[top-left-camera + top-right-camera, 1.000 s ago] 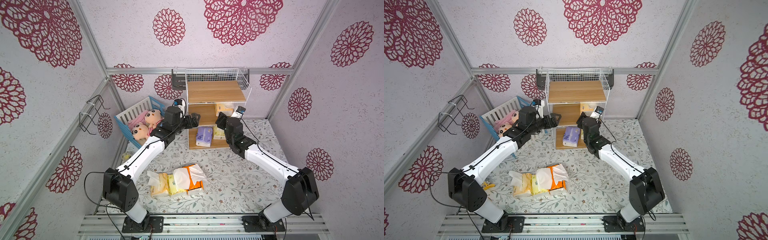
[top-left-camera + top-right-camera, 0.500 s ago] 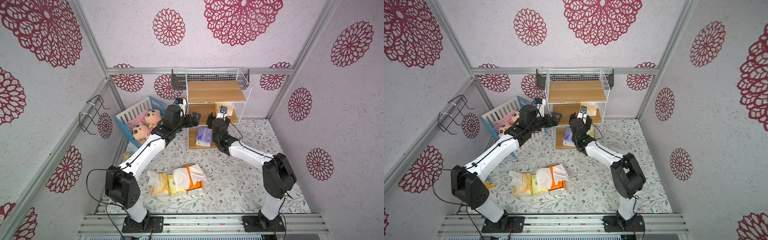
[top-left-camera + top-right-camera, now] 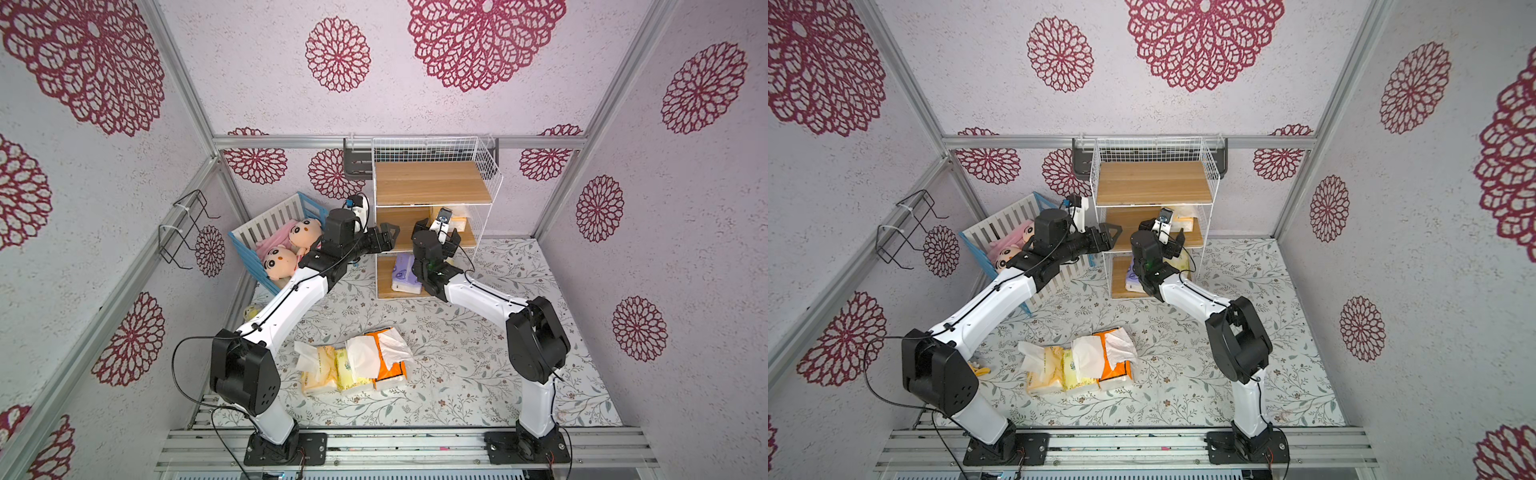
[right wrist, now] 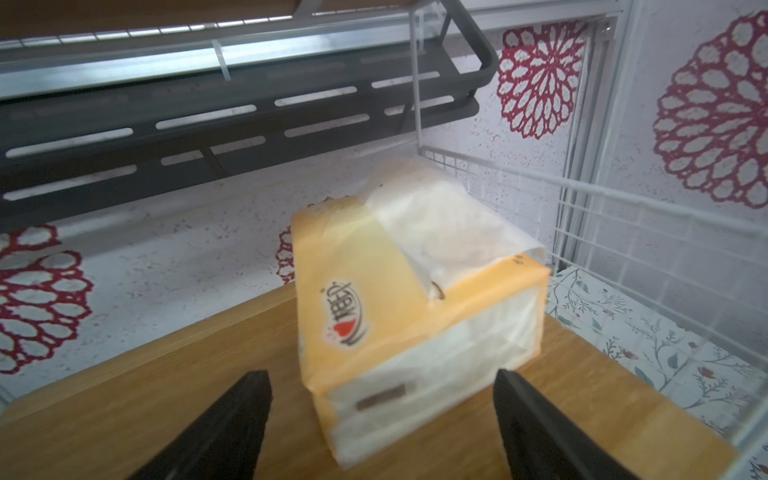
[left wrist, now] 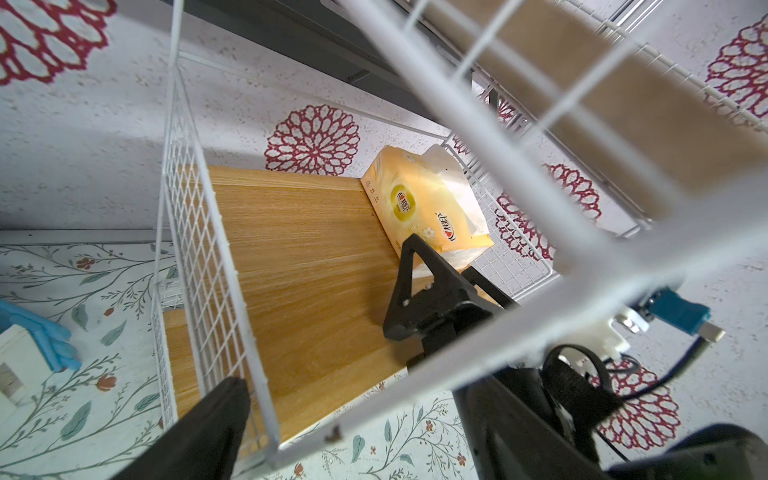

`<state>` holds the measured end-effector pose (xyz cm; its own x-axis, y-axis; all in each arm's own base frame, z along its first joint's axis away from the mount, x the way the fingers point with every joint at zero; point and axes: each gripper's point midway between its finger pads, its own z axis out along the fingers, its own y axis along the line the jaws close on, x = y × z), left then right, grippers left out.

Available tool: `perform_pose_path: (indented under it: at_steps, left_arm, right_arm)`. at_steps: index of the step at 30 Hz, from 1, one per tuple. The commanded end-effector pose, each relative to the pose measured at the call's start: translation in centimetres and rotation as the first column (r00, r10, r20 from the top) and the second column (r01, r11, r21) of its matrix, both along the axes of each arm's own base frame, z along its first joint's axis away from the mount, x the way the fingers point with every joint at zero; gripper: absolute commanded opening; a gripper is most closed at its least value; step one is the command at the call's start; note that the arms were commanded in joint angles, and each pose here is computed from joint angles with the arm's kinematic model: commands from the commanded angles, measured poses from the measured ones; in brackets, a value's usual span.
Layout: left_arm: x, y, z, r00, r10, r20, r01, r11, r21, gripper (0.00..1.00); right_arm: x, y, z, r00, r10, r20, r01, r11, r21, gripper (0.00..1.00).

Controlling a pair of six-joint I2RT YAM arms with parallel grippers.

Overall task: Remove the tissue boxes from the shelf
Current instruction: Pick up a box of tissues from the shelf.

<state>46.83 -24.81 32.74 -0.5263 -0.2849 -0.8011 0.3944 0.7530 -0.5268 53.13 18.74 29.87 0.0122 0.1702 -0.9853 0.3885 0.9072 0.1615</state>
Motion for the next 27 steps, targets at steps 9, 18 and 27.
perform_pose_path:
  at_steps: [9, 18, 27]
  left_arm:
    - [0.8, -0.9, -0.9, 0.998, -0.064, 0.000, 0.064, 0.997, -0.042, 0.88]
    - [0.7, -1.1, -1.0, 0.997, -0.072, 0.001, 0.072, 0.996, -0.047, 0.88]
    - [0.7, -1.0, -0.3, 0.997, -0.070, 0.016, 0.070, 0.997, -0.042, 0.87]
  right_arm:
    - [3.3, -0.3, -3.1, 0.997, -0.046, -0.056, 0.048, 0.998, 0.033, 0.88]
    - [3.6, -2.2, -4.5, 0.993, -0.095, -0.076, 0.100, 0.993, 0.068, 0.86]
    - [3.0, -4.4, -5.6, 0.992, -0.109, -0.060, 0.117, 0.983, 0.140, 0.86]
